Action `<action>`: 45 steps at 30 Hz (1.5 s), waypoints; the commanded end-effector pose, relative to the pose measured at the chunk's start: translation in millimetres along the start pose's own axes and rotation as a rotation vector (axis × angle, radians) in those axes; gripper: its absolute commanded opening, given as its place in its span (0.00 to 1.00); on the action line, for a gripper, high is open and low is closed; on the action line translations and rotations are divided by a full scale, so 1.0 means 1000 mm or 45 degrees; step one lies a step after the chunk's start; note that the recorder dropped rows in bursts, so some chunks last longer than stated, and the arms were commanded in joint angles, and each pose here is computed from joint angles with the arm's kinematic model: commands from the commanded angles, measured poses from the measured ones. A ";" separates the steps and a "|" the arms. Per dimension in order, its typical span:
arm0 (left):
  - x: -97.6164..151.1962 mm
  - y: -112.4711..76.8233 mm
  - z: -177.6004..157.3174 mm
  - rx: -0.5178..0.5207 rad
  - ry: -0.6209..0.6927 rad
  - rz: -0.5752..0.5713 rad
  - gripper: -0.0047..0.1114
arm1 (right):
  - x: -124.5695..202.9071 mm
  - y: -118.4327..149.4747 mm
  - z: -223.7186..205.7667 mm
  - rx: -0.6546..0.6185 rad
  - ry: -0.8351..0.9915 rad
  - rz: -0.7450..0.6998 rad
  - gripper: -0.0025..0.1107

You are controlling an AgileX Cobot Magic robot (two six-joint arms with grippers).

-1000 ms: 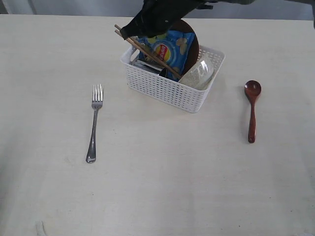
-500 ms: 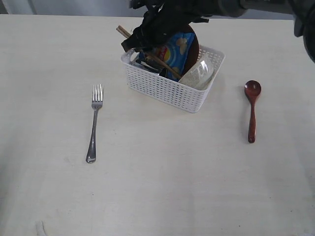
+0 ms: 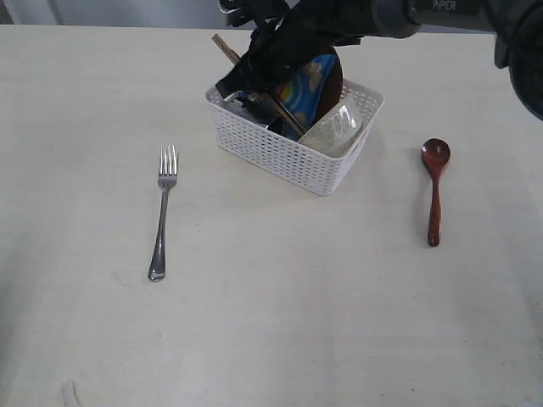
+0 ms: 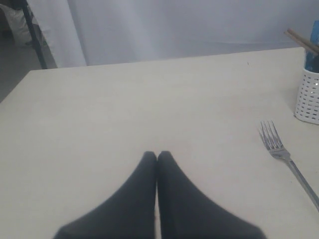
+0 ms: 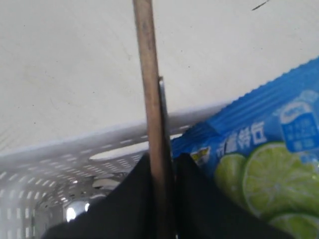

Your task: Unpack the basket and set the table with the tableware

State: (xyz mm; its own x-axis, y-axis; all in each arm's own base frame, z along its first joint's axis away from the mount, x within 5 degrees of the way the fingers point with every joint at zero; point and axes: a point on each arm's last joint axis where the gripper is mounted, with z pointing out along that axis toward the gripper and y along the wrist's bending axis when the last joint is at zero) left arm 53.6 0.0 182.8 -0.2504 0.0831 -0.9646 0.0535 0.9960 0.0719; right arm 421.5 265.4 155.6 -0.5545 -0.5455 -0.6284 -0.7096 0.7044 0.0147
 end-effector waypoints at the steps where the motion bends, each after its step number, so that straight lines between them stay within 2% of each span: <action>1: 0.000 0.000 0.000 0.009 -0.003 -0.008 0.04 | -0.004 0.001 -0.008 -0.023 -0.001 0.038 0.02; 20: 0.000 0.000 0.000 0.009 -0.003 -0.008 0.04 | -0.032 0.005 -0.058 -0.008 -0.125 0.010 0.02; 32: 0.000 0.000 0.000 0.009 -0.003 -0.008 0.04 | -0.065 -0.027 -0.165 0.123 -0.414 0.083 0.02; 39: 0.000 0.000 0.000 0.009 -0.003 -0.008 0.04 | -0.040 -0.073 -0.217 0.161 -0.291 0.378 0.02; 45: 0.000 0.000 0.000 0.009 -0.003 -0.008 0.04 | 0.024 -0.129 -0.217 0.303 -0.064 0.766 0.02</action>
State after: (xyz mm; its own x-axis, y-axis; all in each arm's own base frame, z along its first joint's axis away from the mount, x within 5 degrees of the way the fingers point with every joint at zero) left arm 53.6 0.0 182.8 -0.2504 0.0831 -0.9646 0.0535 0.9960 0.0719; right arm 408.0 93.2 327.2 -0.7256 -0.0999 -0.6809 -0.2964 0.9383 0.1782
